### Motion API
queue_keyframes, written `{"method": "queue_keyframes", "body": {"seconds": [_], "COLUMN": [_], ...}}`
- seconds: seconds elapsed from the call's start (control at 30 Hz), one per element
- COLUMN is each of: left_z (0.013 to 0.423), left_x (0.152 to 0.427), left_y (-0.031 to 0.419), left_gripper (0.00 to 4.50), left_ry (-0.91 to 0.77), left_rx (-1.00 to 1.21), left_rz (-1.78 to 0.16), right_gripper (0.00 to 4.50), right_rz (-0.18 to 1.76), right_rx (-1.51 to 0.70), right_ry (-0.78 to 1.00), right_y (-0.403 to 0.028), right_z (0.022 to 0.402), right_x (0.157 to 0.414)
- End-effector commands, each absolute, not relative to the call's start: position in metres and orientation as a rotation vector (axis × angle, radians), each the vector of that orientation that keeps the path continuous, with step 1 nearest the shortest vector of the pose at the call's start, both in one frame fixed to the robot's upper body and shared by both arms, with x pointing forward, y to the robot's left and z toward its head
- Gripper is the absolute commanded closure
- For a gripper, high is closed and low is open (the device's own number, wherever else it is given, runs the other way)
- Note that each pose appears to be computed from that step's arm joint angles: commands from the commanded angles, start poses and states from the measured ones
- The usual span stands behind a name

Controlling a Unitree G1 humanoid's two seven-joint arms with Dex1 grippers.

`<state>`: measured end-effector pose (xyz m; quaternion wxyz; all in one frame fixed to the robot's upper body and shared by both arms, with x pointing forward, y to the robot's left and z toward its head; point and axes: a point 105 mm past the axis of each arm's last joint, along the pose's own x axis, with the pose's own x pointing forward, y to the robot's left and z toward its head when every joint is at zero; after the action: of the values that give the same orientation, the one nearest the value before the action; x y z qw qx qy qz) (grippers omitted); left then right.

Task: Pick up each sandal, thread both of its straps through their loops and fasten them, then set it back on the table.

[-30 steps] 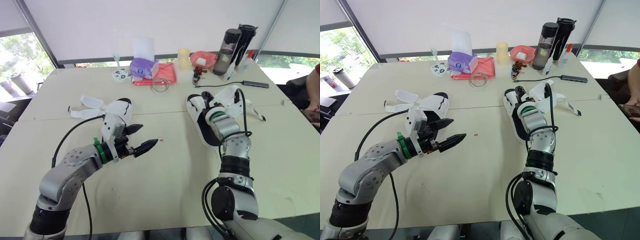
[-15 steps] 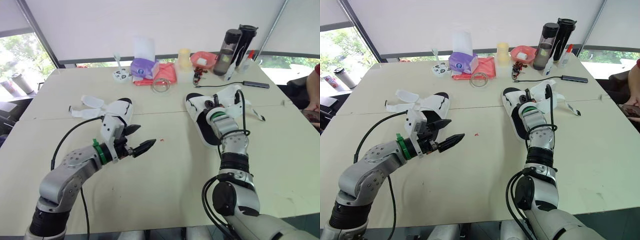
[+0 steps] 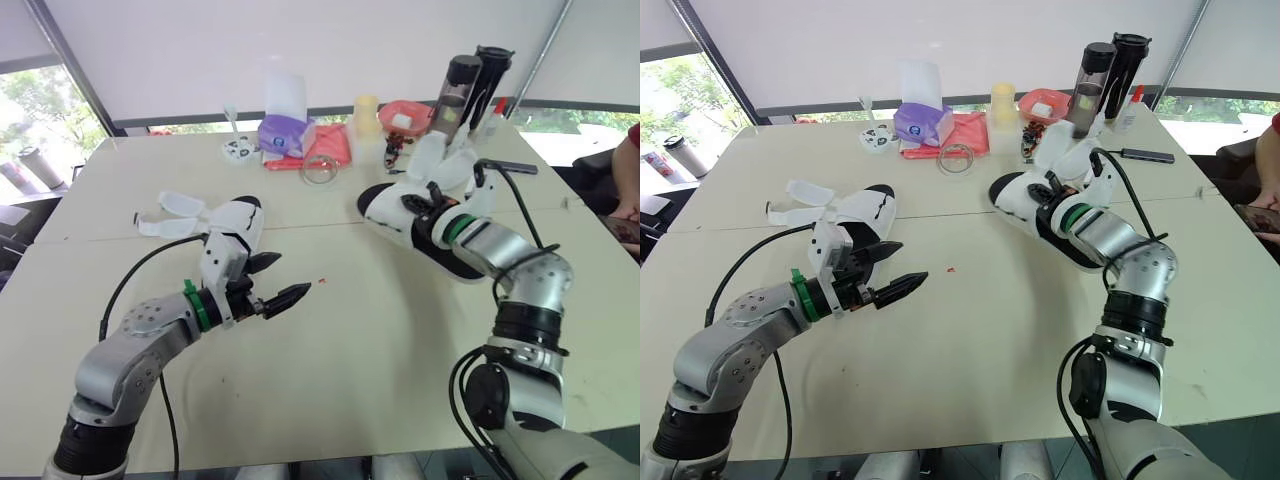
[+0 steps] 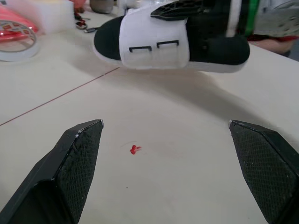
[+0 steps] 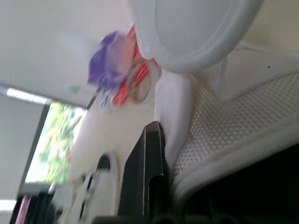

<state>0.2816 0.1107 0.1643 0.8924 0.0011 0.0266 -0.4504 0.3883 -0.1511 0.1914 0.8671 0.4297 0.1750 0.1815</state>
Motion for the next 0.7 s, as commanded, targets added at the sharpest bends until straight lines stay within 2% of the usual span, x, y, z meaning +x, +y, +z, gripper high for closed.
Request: {"method": "queue_keyframes", "body": {"seconds": [0.03,0.3,0.7], "left_z": [0.171,0.167,0.162], "left_x": [0.275,0.267,0.264], "left_y": [0.11,0.111,0.107], "left_gripper": [0.0,0.0,0.0], "left_ry": [0.035,0.077,0.09], "left_rx": [0.022,0.04,0.031], "left_rz": [-0.969,-1.028,-1.04], "right_gripper": [4.45,4.45,4.45], "right_rz": [0.554,0.839,1.016], "right_rx": [0.846,0.687,0.739], "right_ry": [0.384,0.682,0.831], "right_y": [-0.136,-0.118,-0.123], "right_z": [0.21,0.172,0.164], "right_x": [0.362,0.295,0.272]}}
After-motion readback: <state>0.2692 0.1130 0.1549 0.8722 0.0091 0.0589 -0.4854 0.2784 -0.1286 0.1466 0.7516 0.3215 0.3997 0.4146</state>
